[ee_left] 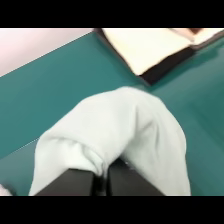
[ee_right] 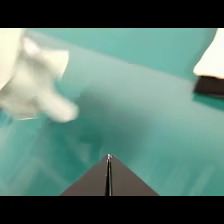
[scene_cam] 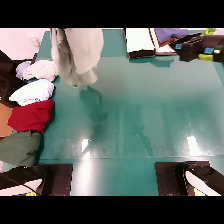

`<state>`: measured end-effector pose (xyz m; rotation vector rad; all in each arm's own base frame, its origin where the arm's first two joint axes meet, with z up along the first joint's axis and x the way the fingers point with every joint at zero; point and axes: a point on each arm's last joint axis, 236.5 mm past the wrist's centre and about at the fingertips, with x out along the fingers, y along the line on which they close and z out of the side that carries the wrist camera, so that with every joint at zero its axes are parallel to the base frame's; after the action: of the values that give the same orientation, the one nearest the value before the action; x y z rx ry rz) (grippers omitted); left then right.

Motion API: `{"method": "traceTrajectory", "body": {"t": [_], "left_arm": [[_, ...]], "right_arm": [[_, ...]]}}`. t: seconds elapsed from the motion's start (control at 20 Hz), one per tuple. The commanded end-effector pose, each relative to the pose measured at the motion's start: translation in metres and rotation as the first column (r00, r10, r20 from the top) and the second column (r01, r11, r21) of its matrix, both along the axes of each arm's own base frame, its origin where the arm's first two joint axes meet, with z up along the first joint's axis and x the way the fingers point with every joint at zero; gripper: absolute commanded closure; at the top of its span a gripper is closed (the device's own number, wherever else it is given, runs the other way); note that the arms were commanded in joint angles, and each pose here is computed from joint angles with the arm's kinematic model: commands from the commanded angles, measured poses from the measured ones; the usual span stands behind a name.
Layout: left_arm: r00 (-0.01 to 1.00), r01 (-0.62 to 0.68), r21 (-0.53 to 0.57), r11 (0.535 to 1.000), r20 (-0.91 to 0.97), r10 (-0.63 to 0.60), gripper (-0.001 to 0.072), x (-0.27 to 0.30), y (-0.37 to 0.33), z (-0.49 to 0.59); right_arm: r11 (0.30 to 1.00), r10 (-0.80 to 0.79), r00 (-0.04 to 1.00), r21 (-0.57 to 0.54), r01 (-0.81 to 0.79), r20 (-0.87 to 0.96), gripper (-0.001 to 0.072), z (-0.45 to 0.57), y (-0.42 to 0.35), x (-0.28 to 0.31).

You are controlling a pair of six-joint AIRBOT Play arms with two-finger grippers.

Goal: Fold the shirts.

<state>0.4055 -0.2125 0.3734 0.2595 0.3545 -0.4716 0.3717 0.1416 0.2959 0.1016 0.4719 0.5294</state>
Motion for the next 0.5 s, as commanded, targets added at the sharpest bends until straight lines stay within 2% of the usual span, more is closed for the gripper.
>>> {"method": "traceTrajectory", "body": {"t": [0.0, 0.15, 0.25, 0.3, 0.35, 0.4, 0.45], "left_arm": [[0.984, 0.175, 0.049, 0.983, 0.019, -0.176, 0.0682, -0.049, -0.051, 0.005], [0.935, 0.343, 0.086, 0.935, -0.121, -0.332, 0.0681, -0.064, -0.123, -0.063], [0.864, 0.444, 0.043, 0.895, -0.283, -0.416, 0.0679, -0.079, -0.163, -0.124], [0.813, 0.482, -0.013, 0.876, -0.367, -0.453, 0.0551, -0.09, -0.18, -0.151], [0.76, 0.504, -0.063, 0.861, -0.441, -0.477, 0.0206, -0.1, -0.194, -0.175], [0.73, 0.509, -0.068, 0.858, -0.495, -0.472, 0.0065, -0.103, -0.198, -0.196], [0.724, 0.507, -0.035, 0.861, -0.525, -0.447, 0.0063, -0.1, -0.193, -0.209]], "right_arm": [[0.996, -0.078, 0.997, 0.035, 0.077, 0.019, 0.0695, 0.015, -0.024, -0.003], [0.992, -0.117, 0.993, 0.039, 0.116, 0.017, 0.0695, 0.015, -0.038, 0.0], [0.992, -0.125, 0.992, 0.035, 0.125, 0.009, 0.0695, 0.014, -0.042, 0.0], [0.992, -0.123, 0.992, 0.032, 0.123, 0.004, 0.0695, 0.012, -0.042, -0.001], [0.992, -0.12, 0.993, 0.03, 0.12, 0.0, 0.0695, 0.011, -0.041, -0.002], [0.992, -0.12, 0.993, 0.03, 0.12, -0.002, 0.0695, 0.011, -0.041, -0.002], [0.992, -0.12, 0.993, 0.03, 0.12, -0.001, 0.0695, 0.011, -0.041, -0.002]]}}
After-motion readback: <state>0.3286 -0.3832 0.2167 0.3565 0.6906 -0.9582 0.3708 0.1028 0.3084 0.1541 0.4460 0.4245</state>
